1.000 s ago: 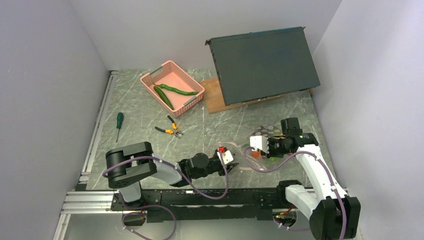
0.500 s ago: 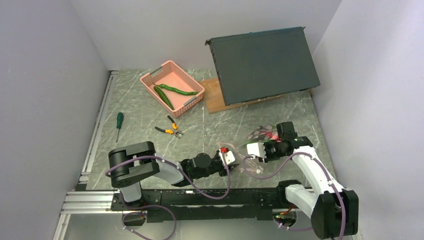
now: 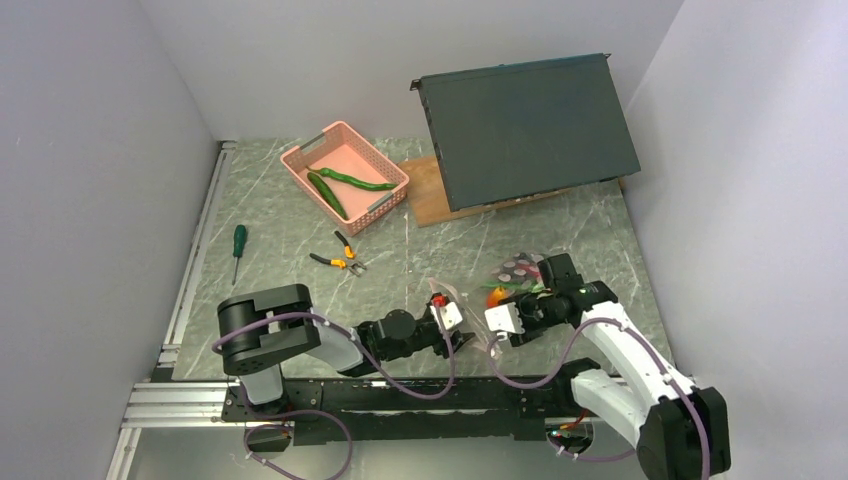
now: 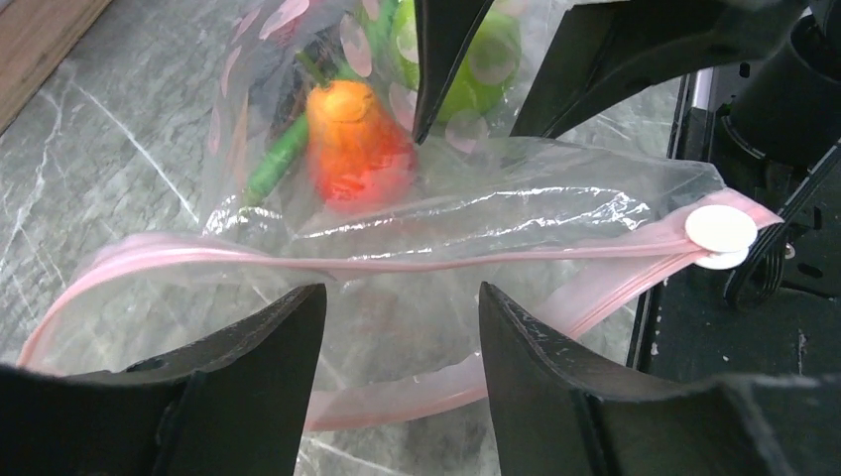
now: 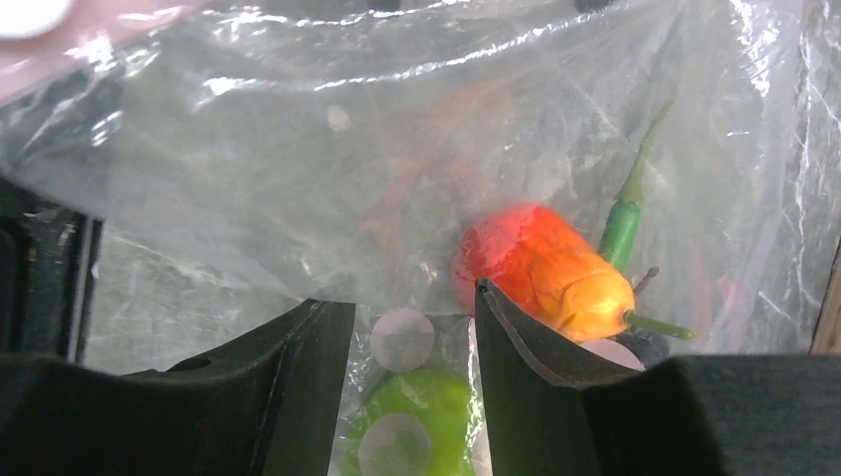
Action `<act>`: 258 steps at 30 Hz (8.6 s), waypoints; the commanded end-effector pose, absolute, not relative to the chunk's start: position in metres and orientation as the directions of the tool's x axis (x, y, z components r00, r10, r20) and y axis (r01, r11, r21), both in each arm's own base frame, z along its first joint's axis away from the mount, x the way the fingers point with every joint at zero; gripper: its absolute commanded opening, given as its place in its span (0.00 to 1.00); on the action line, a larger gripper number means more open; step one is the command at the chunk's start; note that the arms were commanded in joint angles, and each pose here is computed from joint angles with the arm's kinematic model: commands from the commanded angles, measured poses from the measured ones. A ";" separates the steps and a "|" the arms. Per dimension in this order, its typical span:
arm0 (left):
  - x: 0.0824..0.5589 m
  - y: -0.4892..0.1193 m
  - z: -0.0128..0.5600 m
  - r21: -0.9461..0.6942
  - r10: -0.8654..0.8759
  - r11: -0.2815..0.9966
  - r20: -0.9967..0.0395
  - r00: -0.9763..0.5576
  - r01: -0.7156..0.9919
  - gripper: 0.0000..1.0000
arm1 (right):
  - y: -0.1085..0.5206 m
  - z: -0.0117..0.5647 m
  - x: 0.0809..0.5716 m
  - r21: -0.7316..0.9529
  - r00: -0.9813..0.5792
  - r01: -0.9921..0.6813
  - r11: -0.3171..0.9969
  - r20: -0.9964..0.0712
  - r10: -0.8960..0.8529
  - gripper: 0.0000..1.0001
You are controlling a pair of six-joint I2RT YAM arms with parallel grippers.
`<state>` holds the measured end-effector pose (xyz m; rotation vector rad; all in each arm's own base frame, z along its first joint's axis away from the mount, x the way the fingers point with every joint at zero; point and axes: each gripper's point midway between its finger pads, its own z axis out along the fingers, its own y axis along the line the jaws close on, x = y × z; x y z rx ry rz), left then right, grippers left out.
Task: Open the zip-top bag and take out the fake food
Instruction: Pick up the fake vegetable from the zipper food storage bag.
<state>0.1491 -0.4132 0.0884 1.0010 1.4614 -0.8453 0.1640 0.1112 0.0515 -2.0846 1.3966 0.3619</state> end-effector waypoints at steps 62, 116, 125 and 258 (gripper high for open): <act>0.136 -0.341 0.138 -0.562 -0.255 0.351 -0.827 -0.501 0.749 0.63 | 0.171 0.204 0.177 0.057 -0.157 -0.968 0.244 -0.897 -0.414 0.67; 0.136 -0.340 0.189 -0.746 -0.388 0.214 -0.657 -0.646 0.631 0.64 | 0.113 0.155 0.237 -0.358 0.133 -0.912 0.198 -0.717 -0.685 0.79; 0.143 -0.369 0.180 -0.871 -0.416 0.167 -0.487 -0.768 0.462 0.65 | 0.106 0.122 0.244 -0.274 0.071 -0.944 0.183 -0.711 -0.700 0.58; 0.173 -0.344 0.103 0.072 0.314 0.540 -0.942 -0.121 0.839 0.56 | 0.192 0.096 0.177 -0.008 0.053 -0.997 -0.080 -0.817 -0.575 0.36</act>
